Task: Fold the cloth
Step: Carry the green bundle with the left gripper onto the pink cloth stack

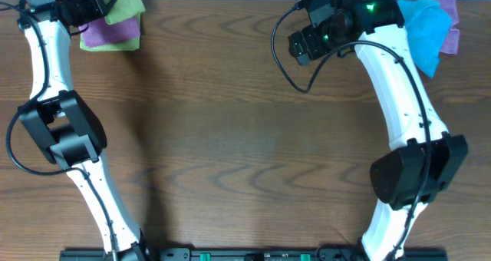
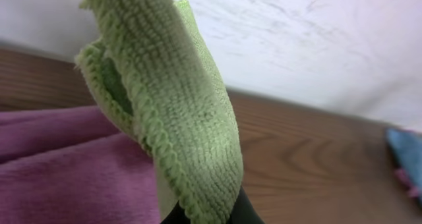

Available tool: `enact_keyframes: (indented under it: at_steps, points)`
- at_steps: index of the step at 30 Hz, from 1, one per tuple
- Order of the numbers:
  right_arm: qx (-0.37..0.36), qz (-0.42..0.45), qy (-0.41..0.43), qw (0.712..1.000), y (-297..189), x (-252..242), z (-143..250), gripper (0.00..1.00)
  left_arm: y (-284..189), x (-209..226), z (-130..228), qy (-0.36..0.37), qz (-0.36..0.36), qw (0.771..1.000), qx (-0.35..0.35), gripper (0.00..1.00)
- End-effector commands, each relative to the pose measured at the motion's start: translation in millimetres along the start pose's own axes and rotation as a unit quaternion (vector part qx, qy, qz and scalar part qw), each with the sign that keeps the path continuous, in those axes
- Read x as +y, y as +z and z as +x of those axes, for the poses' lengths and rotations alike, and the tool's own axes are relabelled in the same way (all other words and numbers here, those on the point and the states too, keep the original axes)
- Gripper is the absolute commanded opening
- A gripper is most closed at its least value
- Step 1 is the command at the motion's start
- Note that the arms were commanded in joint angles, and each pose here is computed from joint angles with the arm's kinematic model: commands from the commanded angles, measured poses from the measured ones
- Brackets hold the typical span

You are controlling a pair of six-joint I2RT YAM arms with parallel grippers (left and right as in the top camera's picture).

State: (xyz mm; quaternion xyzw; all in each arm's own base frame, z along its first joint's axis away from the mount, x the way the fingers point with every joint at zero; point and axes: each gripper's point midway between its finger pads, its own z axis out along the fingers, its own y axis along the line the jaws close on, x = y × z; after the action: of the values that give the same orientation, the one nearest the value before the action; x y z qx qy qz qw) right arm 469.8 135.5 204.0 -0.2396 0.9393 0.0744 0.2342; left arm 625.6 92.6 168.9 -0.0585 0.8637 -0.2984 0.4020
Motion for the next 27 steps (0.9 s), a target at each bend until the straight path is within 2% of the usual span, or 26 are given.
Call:
enact_keyframes:
  at_steps: [1,17,22,27]
  points:
    - [-0.015,0.01,-0.009,1.0,-13.7,-3.0,-5.9,0.91,-12.2,-12.1,-10.9,-0.024,0.036,0.999,-0.009,0.06]
    - [-0.003,0.017,-0.015,1.0,-4.3,-6.6,-1.6,0.91,-45.3,31.2,-2.5,-0.1,0.009,0.995,0.001,0.05]
    - [-0.007,0.017,-0.016,1.0,-4.3,-7.0,-3.6,0.91,-43.6,20.4,-2.5,-0.094,0.034,0.995,0.004,0.06]
    - [-0.007,0.017,-0.016,1.0,-4.3,-7.0,-3.6,0.91,-44.2,-6.7,-14.9,-0.085,0.105,0.991,-0.008,0.06]
